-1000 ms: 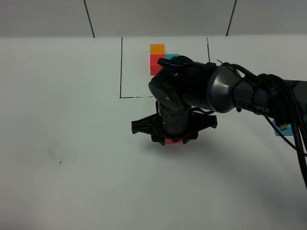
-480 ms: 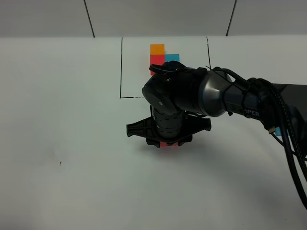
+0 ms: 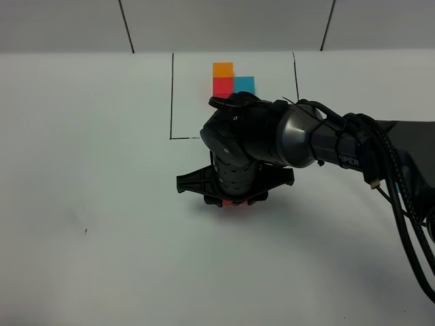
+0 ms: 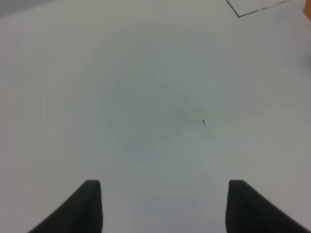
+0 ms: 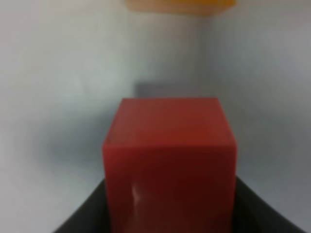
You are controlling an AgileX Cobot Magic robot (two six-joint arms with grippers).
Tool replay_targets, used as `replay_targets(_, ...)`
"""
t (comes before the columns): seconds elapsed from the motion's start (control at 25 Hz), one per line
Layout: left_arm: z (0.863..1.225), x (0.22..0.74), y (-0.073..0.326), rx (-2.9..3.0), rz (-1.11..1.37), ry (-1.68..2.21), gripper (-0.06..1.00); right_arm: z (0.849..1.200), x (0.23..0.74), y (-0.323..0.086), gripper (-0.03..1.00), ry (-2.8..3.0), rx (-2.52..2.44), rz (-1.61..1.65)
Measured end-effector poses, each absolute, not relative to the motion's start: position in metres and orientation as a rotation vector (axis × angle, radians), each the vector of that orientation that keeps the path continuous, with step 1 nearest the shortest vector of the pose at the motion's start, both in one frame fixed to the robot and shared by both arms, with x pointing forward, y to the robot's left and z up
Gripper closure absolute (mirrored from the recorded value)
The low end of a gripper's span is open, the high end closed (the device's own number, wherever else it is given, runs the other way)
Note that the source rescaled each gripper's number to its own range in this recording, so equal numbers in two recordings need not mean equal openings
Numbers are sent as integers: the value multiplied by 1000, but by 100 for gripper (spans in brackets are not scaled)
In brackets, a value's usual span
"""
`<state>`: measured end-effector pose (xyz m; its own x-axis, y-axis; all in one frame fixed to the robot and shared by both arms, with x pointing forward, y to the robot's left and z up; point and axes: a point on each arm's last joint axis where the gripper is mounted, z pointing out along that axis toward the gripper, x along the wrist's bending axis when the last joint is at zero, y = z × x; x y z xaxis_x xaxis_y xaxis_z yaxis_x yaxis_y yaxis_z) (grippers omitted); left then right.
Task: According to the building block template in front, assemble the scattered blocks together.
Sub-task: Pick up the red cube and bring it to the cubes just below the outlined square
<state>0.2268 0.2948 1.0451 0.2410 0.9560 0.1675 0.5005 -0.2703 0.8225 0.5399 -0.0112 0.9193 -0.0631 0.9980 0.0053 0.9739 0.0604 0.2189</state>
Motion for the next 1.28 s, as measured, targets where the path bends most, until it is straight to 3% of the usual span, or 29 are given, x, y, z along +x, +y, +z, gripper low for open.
replay_targets(1.28,1045,227,295,1878,913,1331,68,894,560,0,95,2172,1974,163)
